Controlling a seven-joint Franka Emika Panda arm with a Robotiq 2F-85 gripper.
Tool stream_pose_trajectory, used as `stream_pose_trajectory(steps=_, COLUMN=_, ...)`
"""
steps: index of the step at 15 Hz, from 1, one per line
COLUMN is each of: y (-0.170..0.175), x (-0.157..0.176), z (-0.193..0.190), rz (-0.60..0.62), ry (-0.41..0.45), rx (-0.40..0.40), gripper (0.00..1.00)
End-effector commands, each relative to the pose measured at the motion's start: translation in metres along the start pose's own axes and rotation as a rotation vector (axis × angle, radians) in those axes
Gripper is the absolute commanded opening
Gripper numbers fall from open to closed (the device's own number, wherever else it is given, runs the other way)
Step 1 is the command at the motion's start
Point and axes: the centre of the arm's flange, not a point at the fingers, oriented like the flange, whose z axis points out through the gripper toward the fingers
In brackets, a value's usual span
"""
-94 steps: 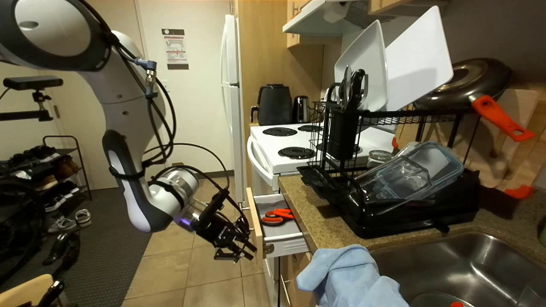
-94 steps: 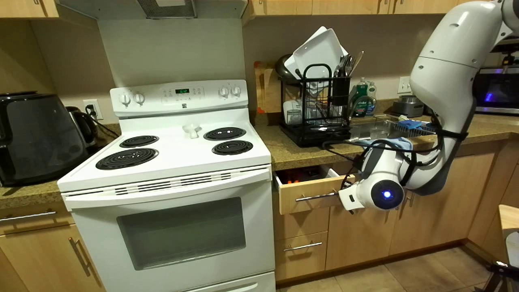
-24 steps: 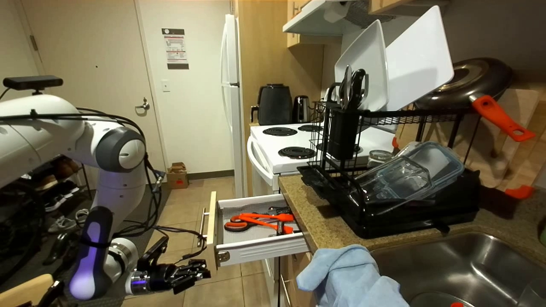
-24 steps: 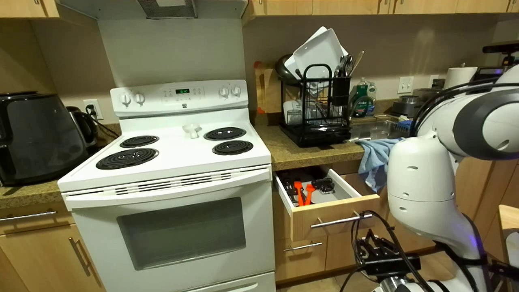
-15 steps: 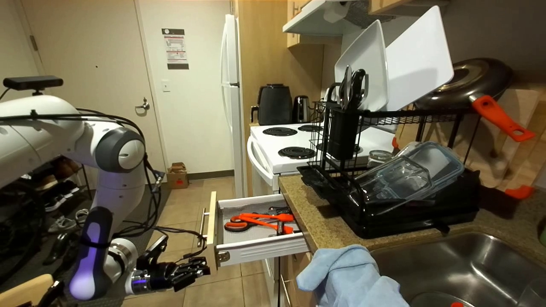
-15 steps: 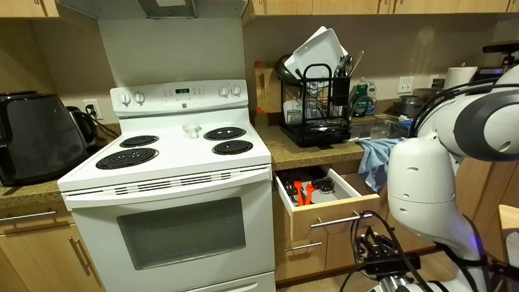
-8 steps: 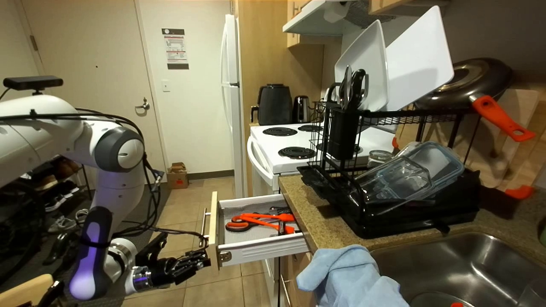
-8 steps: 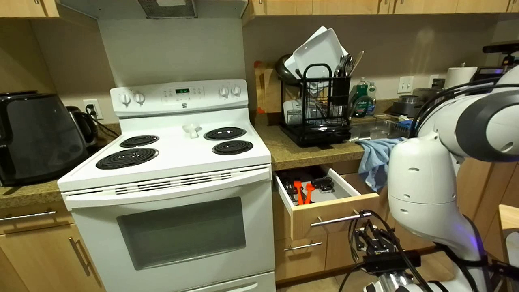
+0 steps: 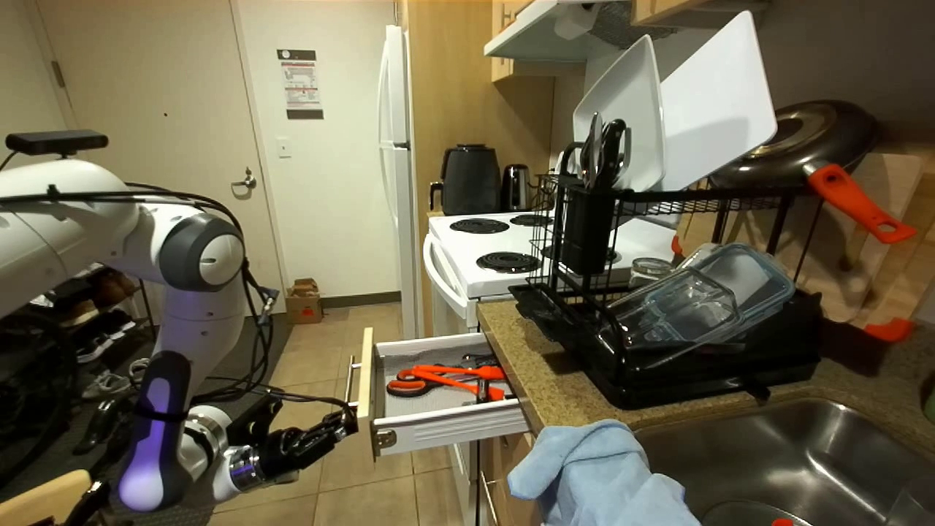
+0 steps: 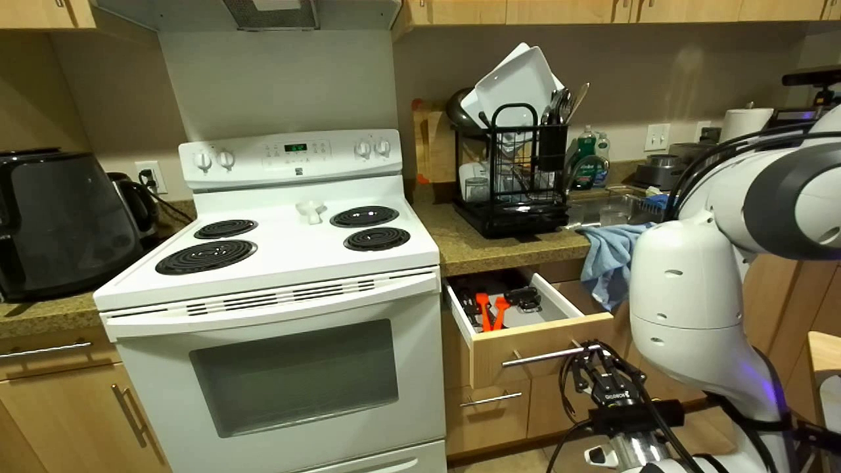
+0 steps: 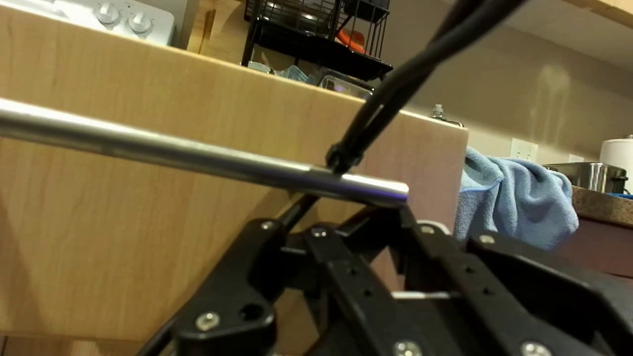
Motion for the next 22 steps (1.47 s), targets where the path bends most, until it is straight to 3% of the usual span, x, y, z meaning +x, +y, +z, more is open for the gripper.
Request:
stream_pose_trajectory(steps=1, y=-0.006, x=-0.052, z=0.006, rz=-0.001, ry=0.005, rx=-0.048, gripper=0.01)
stream_pose_trajectory(steps=7, y=0.001, x=-0.091, z=0.015, rz=0.062, ry=0.258, rx=-0.087, gripper=0.01)
stream_pose_trajectory(steps=11, y=0.002, x=-0.126, z=0.027, rz=0.088, ry=0.373, rx=-0.095, gripper=0.01)
stream_pose_trajectory(steps=16, y=0.003, x=-0.15, z=0.046, rz=0.064, ry=0.419, rx=-0.1, gripper=0.01)
stream_pose_trajectory(steps=22, y=0.007, x=-0.142, z=0.058, rz=-0.029, ry=0.355, rx=-0.105, gripper=0.01)
